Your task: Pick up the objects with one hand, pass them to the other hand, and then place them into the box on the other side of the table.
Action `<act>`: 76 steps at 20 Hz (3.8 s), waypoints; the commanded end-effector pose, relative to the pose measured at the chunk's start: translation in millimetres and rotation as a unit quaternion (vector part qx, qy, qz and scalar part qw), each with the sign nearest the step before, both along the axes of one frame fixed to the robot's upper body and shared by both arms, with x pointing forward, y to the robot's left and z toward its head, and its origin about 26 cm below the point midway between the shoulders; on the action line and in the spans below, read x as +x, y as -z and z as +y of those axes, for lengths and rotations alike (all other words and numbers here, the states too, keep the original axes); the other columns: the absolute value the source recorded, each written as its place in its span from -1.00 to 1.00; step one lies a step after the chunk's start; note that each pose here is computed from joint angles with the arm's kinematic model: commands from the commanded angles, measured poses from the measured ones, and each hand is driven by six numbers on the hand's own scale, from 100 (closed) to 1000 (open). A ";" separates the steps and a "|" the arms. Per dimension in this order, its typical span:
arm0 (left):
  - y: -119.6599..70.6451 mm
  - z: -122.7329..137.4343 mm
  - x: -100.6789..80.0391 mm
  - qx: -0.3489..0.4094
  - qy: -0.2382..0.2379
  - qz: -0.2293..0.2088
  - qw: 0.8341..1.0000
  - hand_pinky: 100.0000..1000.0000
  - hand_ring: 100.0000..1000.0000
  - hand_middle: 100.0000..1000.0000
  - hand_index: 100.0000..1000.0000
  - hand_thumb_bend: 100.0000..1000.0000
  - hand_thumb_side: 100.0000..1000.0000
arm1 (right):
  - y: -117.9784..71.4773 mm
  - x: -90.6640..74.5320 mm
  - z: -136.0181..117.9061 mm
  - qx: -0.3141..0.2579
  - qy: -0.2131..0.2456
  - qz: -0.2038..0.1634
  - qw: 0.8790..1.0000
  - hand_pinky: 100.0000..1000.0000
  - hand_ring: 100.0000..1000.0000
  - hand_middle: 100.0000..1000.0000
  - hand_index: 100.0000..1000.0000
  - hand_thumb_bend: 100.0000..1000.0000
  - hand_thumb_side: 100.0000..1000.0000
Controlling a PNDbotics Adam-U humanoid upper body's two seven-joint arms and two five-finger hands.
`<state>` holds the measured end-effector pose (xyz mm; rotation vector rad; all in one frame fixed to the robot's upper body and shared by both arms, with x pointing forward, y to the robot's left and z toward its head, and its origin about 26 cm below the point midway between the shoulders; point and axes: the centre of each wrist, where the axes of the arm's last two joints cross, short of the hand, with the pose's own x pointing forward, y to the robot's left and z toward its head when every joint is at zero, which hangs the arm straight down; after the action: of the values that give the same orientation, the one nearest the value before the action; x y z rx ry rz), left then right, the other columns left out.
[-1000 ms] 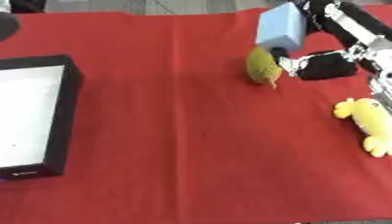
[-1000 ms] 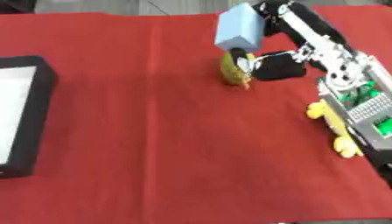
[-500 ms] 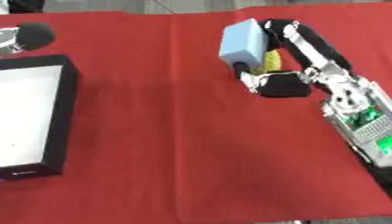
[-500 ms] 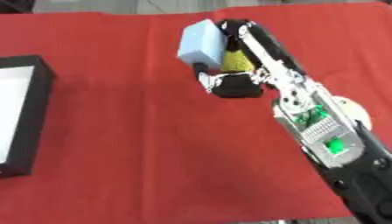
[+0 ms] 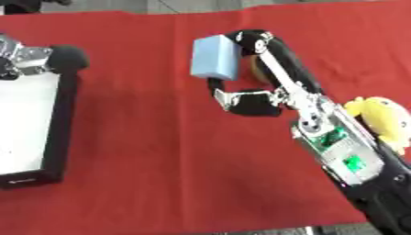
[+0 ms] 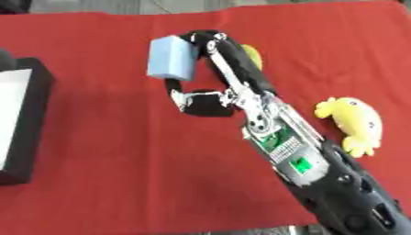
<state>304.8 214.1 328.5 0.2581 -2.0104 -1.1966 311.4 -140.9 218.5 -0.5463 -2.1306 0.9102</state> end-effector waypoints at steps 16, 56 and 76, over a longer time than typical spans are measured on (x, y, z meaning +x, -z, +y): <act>-12.8 -43.1 0.1 0.129 0.018 -0.014 0.991 0.69 0.46 0.41 0.58 0.37 -0.36 | 23.5 13.2 45.9 -0.003 0.008 0.005 1.000 0.46 0.26 0.09 0.01 -1.00 -0.88; 17.9 -74.6 46.1 0.299 0.009 -0.024 0.954 0.68 0.53 0.48 0.62 -0.26 -0.68 | 32.5 1.0 71.3 0.020 -0.038 -0.002 0.999 0.42 0.19 0.09 0.01 -1.00 -0.57; 23.3 -74.0 50.0 0.293 -0.004 -0.028 0.956 0.54 0.25 0.02 0.25 -0.66 -0.55 | 36.9 2.9 71.8 0.016 -0.039 0.004 0.999 0.43 0.21 0.09 0.01 -1.00 -0.57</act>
<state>355.0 136.3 296.6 0.5547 -1.6290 -1.7951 317.3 -72.5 176.2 -0.4620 -2.1431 0.9090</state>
